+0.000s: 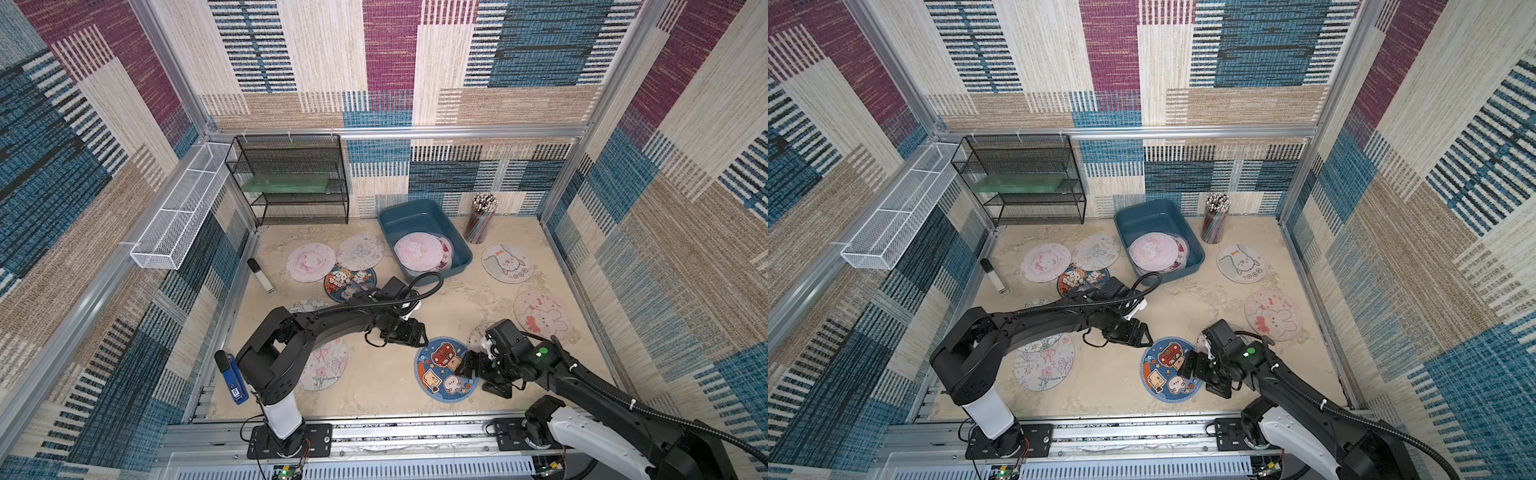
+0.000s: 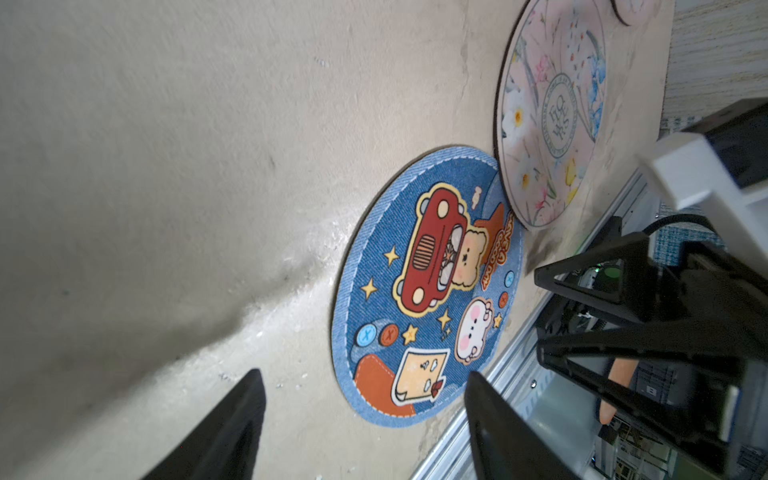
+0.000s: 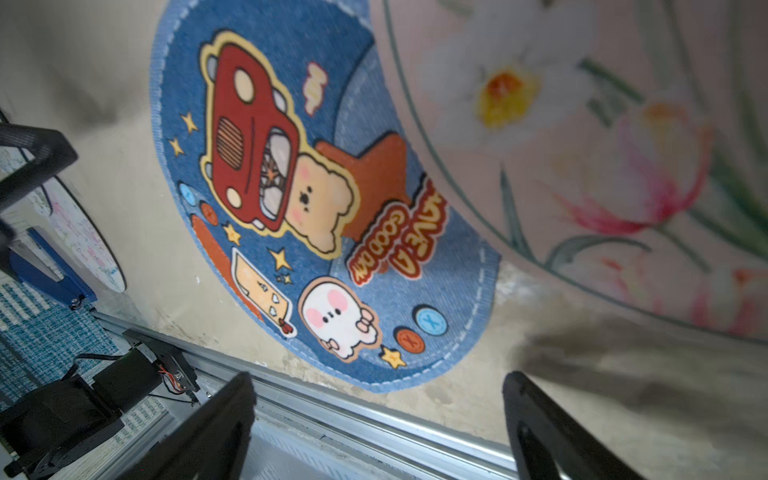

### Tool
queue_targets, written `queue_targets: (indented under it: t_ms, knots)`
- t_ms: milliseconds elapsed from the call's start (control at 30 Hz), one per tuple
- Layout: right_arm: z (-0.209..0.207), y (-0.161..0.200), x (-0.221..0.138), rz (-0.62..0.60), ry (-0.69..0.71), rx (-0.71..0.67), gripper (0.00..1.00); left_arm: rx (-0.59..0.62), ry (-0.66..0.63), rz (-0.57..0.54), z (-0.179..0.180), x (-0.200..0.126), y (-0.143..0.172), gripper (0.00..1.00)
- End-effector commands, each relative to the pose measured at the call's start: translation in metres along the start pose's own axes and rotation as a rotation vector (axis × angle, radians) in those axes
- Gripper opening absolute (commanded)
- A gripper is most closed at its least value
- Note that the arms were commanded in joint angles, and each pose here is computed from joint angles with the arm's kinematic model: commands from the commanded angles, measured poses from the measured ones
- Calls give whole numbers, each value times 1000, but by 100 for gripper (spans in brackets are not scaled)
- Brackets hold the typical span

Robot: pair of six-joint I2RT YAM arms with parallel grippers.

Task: Put the coasters into the storage box
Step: Move the coaster to the center of the board.

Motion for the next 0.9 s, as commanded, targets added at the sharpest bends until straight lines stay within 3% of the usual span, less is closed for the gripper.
queue_targets:
  t_ms: [0,533,867]
  knots:
    - [5,-4,6,-16,-41,-1,95,31,-9,-10,-1,-4,-2,75]
    - [25,-35,30,-40,-31,-132,95,5,-61,-36,9,-12,6,75]
    - [32,-54,24,-17,31,-215,96,-40,-259,-92,41,-29,-2,75]
Point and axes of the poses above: each gripper's point midway between its finger pads, its own x axis out along the fingers, its own z axis along the line the jaws close on, y = z × x, the point moved 2 cm from there along -x, back along the fingers, and after that the axes turned 7 degrees about -x, right-handed, at the moved point
